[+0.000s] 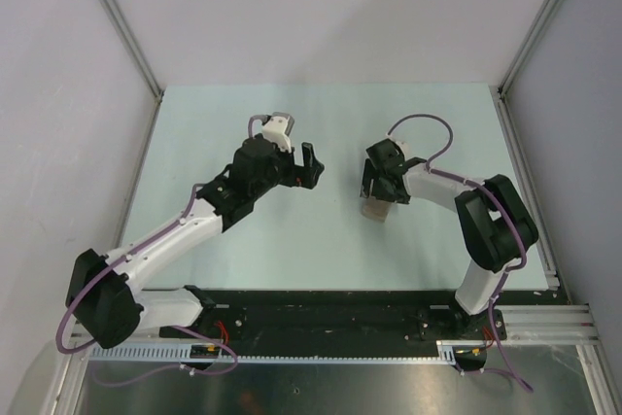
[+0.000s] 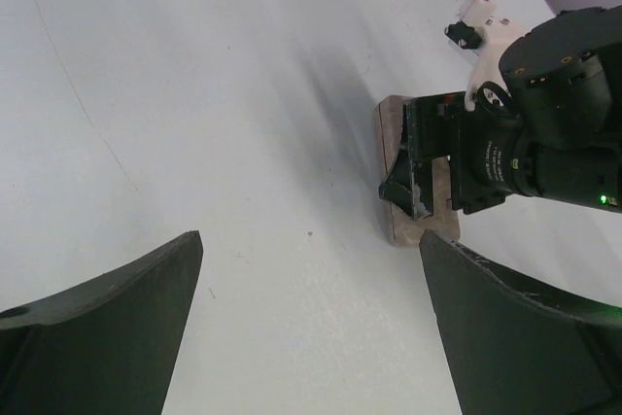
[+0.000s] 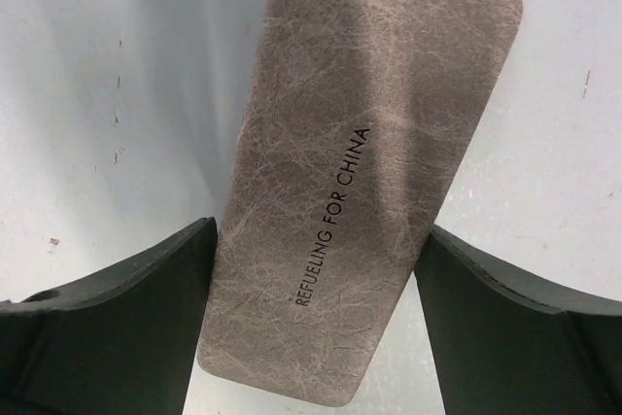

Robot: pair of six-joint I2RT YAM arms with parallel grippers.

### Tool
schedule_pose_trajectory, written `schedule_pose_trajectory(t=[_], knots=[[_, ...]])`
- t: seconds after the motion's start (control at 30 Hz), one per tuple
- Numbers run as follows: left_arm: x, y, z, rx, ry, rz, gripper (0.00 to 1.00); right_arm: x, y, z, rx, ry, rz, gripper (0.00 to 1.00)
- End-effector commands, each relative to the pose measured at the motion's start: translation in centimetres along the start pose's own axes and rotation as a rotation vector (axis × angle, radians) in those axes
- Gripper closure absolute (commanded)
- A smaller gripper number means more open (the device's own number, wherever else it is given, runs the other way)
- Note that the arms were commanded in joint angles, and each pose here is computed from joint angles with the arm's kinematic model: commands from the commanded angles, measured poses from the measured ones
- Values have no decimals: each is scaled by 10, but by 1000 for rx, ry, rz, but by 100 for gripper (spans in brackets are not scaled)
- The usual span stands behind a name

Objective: Organize the sunglasses
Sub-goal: Adjust the case with sunglasses at the center of the board, then reset both arms

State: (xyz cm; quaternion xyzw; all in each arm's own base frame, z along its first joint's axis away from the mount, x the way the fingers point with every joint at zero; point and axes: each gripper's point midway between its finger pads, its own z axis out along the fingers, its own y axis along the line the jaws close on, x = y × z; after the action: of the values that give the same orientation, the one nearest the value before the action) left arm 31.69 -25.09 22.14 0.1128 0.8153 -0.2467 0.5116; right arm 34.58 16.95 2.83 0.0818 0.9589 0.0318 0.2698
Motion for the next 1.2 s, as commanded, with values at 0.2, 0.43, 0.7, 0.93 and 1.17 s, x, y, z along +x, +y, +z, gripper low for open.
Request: schedule_pose_trajectory(t=[0.2,0.43,0.7,0.93,1.17], knots=[[-4,-2,-4,18,2,-23,0,-5,-15,-6,51,20,-229,34],[-9,-6,-11,41,8,0,0,-2,-24,-11,15,70,-339,31],[-17,-4,-30,24,15,17,0,-9,-14,-28,-59,48,-334,6],[-39,9,-66,-69,-23,8,0,-66,0,-118,-177,-226,-202,0],[-72,16,-136,-89,-171,35,0,-87,-46,-210,-197,-400,-20,0]])
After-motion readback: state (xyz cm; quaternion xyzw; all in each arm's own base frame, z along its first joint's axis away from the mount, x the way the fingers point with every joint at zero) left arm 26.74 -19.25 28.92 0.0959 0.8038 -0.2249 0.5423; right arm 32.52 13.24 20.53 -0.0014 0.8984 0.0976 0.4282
